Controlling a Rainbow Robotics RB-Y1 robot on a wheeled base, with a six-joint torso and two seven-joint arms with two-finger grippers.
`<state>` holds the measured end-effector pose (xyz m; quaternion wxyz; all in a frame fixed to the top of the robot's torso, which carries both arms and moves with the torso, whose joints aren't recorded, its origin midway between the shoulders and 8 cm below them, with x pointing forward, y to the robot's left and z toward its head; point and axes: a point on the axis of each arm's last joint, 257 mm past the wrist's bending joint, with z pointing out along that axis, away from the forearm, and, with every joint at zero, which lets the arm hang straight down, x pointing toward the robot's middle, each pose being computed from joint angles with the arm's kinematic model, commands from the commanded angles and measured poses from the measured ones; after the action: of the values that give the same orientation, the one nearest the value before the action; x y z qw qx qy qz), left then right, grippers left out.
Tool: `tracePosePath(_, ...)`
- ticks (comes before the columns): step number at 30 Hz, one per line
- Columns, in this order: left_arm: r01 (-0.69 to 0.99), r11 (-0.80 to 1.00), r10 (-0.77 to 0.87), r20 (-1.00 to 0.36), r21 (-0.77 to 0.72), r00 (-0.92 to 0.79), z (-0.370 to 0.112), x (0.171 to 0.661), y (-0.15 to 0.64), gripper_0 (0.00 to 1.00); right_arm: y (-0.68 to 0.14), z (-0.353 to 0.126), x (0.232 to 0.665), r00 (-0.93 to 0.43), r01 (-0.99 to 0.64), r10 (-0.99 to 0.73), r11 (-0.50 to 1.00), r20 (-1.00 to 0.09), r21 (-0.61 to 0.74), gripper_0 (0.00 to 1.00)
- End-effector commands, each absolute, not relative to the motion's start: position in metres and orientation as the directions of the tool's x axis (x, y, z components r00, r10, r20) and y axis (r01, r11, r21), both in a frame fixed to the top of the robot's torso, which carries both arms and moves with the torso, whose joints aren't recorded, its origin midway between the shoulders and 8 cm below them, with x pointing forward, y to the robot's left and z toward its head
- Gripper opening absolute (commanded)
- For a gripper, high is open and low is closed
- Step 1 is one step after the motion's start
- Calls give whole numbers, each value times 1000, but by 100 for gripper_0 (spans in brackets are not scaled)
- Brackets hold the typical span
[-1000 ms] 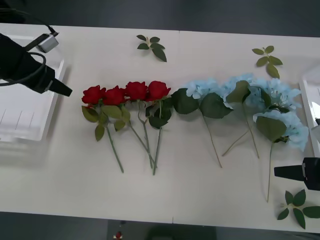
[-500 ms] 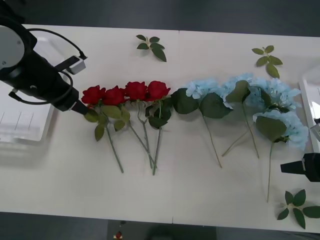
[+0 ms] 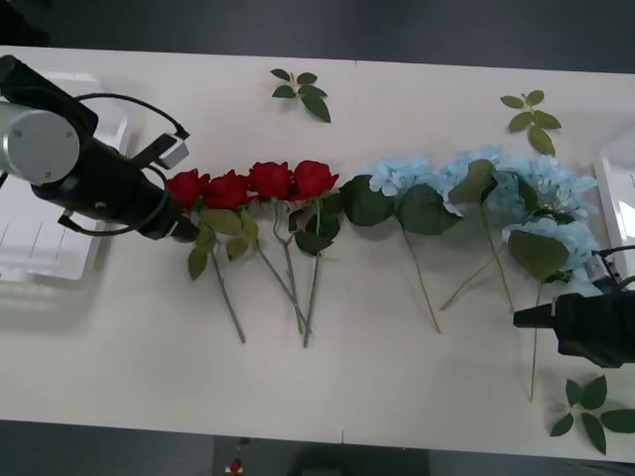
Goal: Put the red flowers into the right box and the blue flowers into the left box
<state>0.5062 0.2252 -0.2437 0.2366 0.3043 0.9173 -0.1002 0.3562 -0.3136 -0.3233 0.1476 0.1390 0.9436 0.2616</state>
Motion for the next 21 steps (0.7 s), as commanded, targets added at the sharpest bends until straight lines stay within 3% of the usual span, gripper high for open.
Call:
tracePosePath(1,565,823,450,-537,-61,-714,-240,517,217,100,-330,-318,375,-896,196,359,848,-263,493,100)
tracePosePath(6,548,835,418,-596,-45,-686,-260,534,210,100,-343,-320,389,-887,177,338,878,-315,445,100)
tracePosePath(21,534,845,429,-602,6,-673,-287,542,220,100,-341,-342,416,-909,165,279,923,-308,349,100)
